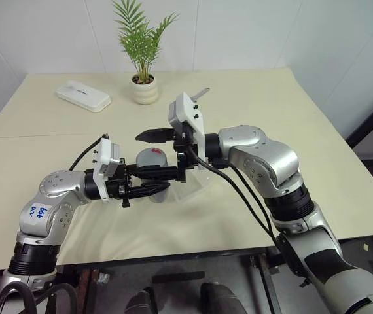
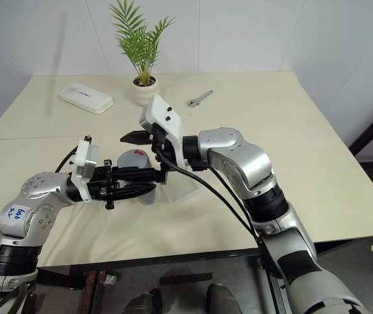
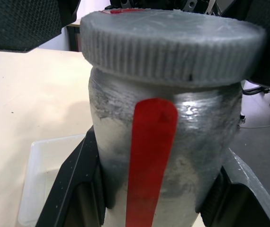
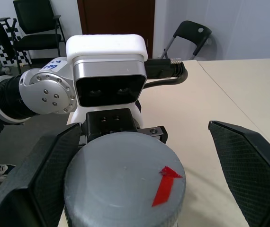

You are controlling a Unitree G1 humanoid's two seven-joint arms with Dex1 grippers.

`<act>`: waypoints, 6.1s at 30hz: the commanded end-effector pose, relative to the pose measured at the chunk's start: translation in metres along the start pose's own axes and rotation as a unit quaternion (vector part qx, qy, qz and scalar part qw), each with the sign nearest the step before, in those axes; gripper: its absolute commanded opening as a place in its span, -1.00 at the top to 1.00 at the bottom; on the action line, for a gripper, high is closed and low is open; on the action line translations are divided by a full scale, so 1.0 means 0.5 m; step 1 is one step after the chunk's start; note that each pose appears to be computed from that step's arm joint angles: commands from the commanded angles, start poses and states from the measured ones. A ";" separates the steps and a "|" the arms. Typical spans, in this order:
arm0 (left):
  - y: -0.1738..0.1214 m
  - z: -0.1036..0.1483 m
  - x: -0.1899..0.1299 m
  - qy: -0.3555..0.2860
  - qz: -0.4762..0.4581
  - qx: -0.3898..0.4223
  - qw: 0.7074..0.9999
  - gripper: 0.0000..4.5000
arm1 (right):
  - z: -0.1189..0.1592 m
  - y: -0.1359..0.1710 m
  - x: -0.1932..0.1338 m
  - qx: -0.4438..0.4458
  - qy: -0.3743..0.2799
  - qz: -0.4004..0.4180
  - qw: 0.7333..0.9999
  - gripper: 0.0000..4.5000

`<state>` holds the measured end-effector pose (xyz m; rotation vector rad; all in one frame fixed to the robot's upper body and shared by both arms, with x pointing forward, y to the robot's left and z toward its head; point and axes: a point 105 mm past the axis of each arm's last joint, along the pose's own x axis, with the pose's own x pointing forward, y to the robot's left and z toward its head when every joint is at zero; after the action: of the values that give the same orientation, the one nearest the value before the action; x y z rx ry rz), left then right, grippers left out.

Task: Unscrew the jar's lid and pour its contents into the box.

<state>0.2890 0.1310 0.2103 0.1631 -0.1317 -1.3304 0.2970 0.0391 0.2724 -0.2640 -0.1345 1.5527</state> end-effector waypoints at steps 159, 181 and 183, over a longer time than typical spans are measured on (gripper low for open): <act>0.161 0.038 0.184 0.131 0.077 0.912 0.381 0.14 | -0.144 0.025 -0.360 0.063 0.038 -0.286 0.956 -0.98; 0.160 0.087 0.157 0.110 0.141 0.907 0.381 0.14 | -0.152 0.020 -0.345 0.082 0.009 -0.283 0.955 -0.98; 0.187 0.115 0.126 0.127 0.205 0.851 0.466 0.14 | -0.153 0.022 -0.344 0.081 0.010 -0.279 0.957 -0.98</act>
<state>0.3821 0.0767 0.2552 2.0570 -1.2288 -0.2311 0.3052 -0.1382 0.1999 -0.0807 -0.0093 0.9802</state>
